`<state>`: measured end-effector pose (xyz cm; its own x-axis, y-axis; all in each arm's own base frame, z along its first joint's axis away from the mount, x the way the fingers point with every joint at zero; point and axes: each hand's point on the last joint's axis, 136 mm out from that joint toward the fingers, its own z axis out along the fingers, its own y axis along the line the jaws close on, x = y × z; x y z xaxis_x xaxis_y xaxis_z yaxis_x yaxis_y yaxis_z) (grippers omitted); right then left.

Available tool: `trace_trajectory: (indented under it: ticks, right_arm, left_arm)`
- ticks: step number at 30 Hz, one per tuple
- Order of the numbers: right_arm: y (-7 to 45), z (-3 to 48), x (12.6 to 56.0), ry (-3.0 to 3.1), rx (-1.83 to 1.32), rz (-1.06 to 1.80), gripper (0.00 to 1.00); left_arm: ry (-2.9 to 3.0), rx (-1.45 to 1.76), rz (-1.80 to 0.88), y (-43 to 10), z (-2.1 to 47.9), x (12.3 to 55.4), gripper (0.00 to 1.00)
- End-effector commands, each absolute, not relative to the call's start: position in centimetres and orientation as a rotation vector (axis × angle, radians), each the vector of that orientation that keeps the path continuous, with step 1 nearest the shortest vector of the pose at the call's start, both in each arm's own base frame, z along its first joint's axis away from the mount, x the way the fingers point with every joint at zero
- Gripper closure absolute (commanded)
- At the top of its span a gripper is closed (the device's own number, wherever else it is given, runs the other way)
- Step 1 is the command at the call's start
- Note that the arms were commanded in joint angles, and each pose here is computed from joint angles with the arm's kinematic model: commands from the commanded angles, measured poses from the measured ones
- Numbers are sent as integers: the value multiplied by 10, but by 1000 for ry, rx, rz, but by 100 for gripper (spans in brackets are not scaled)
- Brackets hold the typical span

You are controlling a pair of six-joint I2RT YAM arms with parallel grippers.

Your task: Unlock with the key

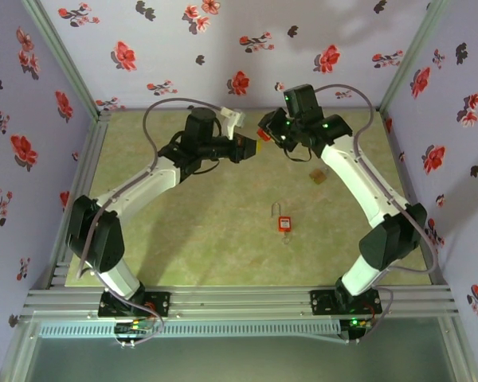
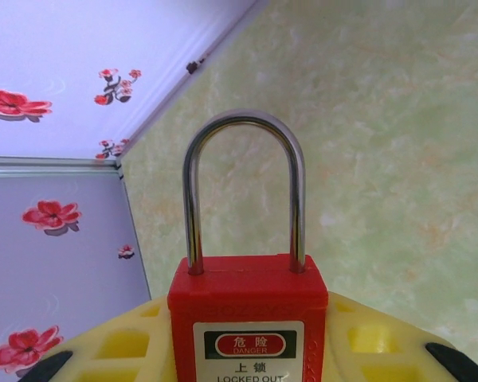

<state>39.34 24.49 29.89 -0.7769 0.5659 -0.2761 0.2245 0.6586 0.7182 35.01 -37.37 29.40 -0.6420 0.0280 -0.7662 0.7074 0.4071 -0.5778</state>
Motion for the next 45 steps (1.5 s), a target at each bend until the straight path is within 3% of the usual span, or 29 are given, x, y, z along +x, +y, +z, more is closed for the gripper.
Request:
trace_trajectory:
  ticks: [1, 8, 23, 27, 30, 33, 35, 38, 45]
  right_arm:
    - [283, 285, 323, 2644, 512, 1118, 100]
    - [287, 280, 315, 2664, 512, 1110, 100]
    - [305, 265, 301, 2727, 495, 1152, 100]
    - [302, 263, 299, 2731, 492, 1132, 100]
    - [294, 259, 299, 2737, 502, 1104, 100]
    - [287, 260, 303, 2728, 518, 1091, 100]
    - [279, 258, 306, 2733, 529, 1051, 100]
    - [268, 250, 309, 2744, 550, 994, 100]
    - [250, 242, 318, 2750, 567, 895, 100]
  left_arm:
    - [1573, 570, -1570, -394, 391, 356, 100]
    - [1499, 514, -1701, -410, 399, 350, 100]
    - [1564, 711, -1386, -439, 396, 338, 100]
    - [1501, 500, -1528, -419, 397, 365, 100]
    - [1510, 511, -1473, -412, 396, 364, 100]
    - [1548, 506, -1453, -405, 384, 363, 80]
    - [1574, 456, -1476, -395, 373, 365, 59]
    - [1606, 405, -1474, -383, 362, 361, 50]
    - [1689, 350, -1501, -370, 333, 345, 45]
